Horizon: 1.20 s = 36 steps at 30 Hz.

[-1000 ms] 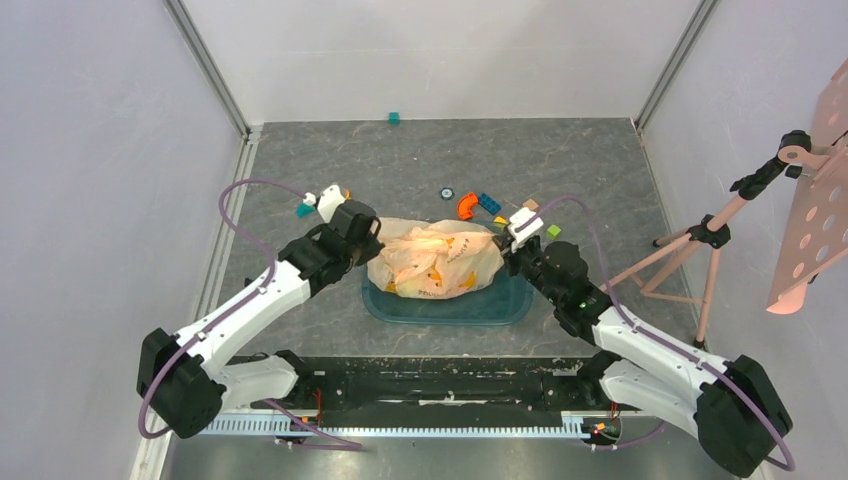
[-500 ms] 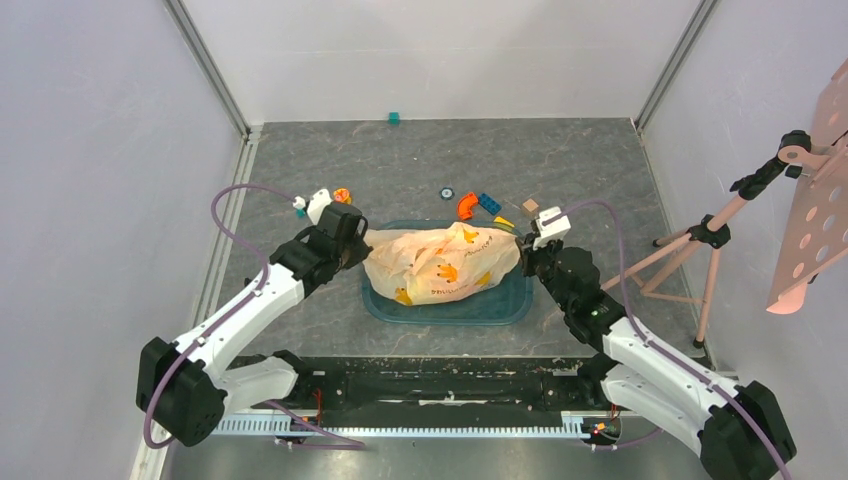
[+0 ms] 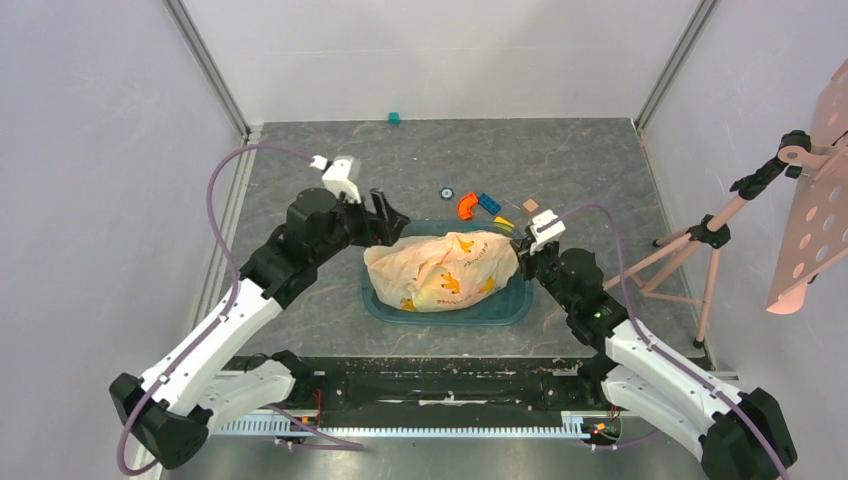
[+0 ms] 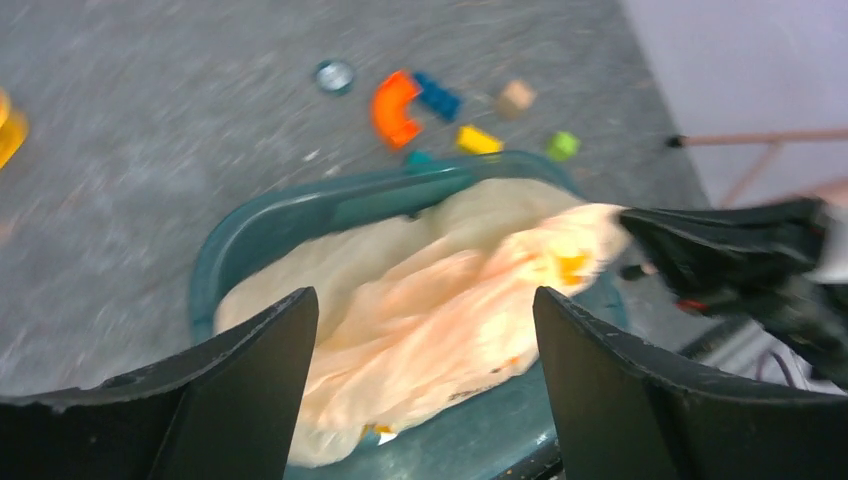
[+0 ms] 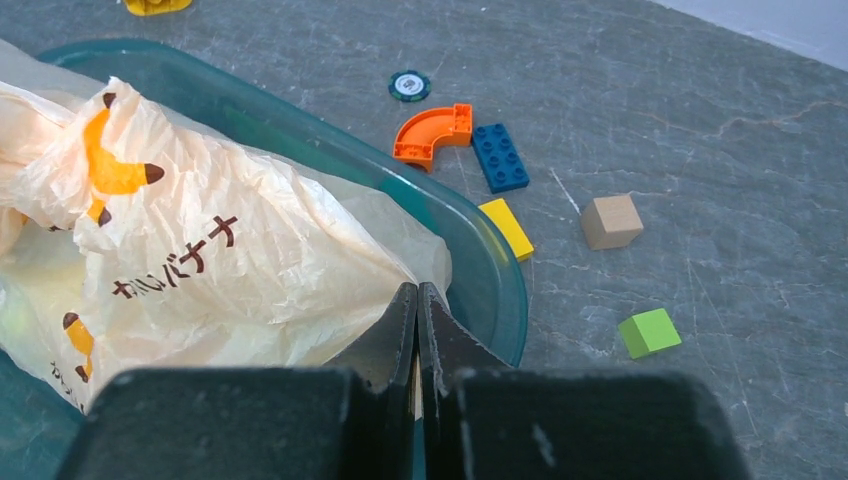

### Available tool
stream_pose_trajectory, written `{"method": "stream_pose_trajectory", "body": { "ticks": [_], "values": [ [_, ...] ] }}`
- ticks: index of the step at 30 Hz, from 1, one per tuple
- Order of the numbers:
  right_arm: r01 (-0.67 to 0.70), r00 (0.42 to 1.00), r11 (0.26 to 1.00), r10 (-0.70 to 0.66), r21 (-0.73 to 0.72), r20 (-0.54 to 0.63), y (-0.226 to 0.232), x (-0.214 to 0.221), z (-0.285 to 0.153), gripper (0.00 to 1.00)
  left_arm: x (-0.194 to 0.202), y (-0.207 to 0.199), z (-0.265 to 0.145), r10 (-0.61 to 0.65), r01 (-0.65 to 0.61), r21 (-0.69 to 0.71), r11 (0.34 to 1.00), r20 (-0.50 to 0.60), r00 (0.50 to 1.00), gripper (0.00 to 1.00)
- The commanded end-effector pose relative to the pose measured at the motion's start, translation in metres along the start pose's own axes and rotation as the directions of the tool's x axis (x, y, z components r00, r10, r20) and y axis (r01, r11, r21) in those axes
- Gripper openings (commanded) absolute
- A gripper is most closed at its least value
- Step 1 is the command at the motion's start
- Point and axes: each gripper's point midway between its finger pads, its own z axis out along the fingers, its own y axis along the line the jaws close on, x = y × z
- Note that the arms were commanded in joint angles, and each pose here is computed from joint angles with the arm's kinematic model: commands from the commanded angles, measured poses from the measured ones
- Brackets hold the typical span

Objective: Take the fake fruits out of the plastic bag

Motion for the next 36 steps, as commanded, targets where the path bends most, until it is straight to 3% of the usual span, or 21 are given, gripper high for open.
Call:
{"method": "stream_pose_trajectory", "body": {
  "ticks": [1,6,12,26,36],
  "values": [
    [0.014,1.0,0.999,-0.013,-0.047,0.026,0.006,-0.016,0.004,0.0,-0.023,-0.076,-0.012,0.315,-0.334,0.264,0.905,0.113,0.942,0.85],
    [0.014,1.0,0.998,-0.013,-0.067,0.022,0.01,-0.016,0.005,0.0,0.014,-0.107,-0.002,0.525,-0.536,0.361,0.763,0.138,0.84,0.86],
    [0.018,1.0,0.997,-0.017,-0.074,0.01,0.011,-0.012,0.005,0.0,0.036,-0.101,0.007,0.654,-0.671,0.372,0.642,0.19,0.732,0.86],
    [0.018,1.0,0.994,-0.018,-0.11,0.001,0.018,-0.008,0.005,0.0,0.095,-0.084,0.04,0.808,-0.762,0.336,0.553,0.005,0.589,0.79],
    [0.018,1.0,0.994,-0.019,-0.106,-0.001,0.017,-0.006,0.005,0.0,0.081,-0.069,0.033,0.807,-0.775,0.249,0.581,-0.055,0.588,0.39]
  ]
}}
